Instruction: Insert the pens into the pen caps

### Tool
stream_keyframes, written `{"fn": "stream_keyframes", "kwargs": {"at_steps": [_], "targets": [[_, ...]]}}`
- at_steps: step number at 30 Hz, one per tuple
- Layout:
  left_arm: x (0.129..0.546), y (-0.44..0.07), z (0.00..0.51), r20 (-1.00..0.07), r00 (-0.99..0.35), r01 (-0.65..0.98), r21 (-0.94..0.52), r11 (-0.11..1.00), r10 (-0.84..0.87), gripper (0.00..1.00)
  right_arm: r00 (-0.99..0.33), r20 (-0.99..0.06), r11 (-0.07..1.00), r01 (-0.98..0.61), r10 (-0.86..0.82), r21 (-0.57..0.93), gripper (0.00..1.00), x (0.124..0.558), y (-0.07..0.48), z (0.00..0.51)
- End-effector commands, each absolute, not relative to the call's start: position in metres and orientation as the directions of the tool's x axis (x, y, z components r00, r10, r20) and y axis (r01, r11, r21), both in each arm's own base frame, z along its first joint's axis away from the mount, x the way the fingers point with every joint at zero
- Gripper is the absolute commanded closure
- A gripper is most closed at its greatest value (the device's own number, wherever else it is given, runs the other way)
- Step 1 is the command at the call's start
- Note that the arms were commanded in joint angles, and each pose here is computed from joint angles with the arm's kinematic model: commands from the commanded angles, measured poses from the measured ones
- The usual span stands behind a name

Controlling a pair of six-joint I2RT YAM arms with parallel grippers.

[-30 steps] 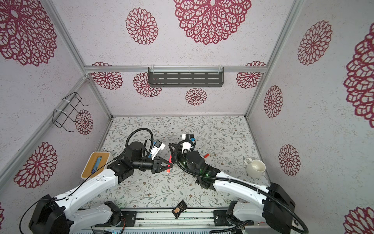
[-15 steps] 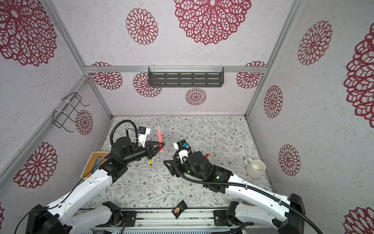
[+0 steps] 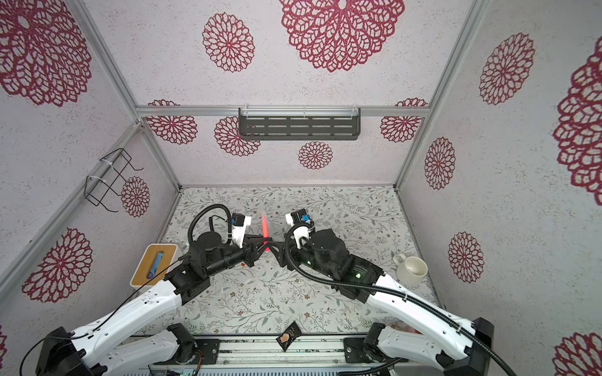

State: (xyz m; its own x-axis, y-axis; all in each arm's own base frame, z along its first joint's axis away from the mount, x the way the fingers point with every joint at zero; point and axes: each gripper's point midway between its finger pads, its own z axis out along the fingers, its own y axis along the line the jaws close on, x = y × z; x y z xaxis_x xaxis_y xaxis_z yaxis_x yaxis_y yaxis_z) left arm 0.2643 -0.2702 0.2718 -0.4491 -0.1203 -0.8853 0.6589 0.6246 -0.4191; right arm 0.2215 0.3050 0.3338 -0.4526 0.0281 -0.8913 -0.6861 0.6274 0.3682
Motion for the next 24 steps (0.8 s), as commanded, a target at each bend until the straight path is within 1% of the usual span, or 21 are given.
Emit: {"fn": "stream_keyframes", "kwargs": {"at_steps": [1, 7, 12, 14, 20, 24], "targets": [[0.264, -0.269, 0.275, -0.905, -0.408, 0.655, -0.382, 0.652, -0.122, 1.00, -0.432, -0.900, 0.592, -0.710, 0.064, 0.383, 0.34, 0.233, 0.308, 0.355], [0.258, -0.276, 0.273, -0.906, -0.408, 0.663, -0.379, 0.645, -0.112, 1.00, -0.446, -0.893, 0.542, -0.736, 0.063, 0.405, 0.36, 0.239, 0.323, 0.355], [0.257, -0.281, 0.270, -0.905, -0.411, 0.668, -0.378, 0.640, -0.106, 1.00, -0.465, -0.883, 0.532, -0.734, 0.059, 0.422, 0.37, 0.246, 0.331, 0.348], [0.255, -0.283, 0.270, -0.905, -0.412, 0.673, -0.381, 0.634, -0.107, 1.00, -0.474, -0.879, 0.532, -0.731, 0.056, 0.428, 0.40, 0.248, 0.333, 0.343], [0.253, -0.285, 0.265, -0.905, -0.415, 0.675, -0.377, 0.634, -0.097, 1.00, -0.497, -0.866, 0.517, -0.730, 0.048, 0.448, 0.62, 0.250, 0.340, 0.335], [0.252, -0.285, 0.264, -0.905, -0.414, 0.676, -0.376, 0.634, -0.096, 1.00, -0.505, -0.862, 0.514, -0.728, 0.045, 0.453, 0.76, 0.250, 0.342, 0.332]]}}
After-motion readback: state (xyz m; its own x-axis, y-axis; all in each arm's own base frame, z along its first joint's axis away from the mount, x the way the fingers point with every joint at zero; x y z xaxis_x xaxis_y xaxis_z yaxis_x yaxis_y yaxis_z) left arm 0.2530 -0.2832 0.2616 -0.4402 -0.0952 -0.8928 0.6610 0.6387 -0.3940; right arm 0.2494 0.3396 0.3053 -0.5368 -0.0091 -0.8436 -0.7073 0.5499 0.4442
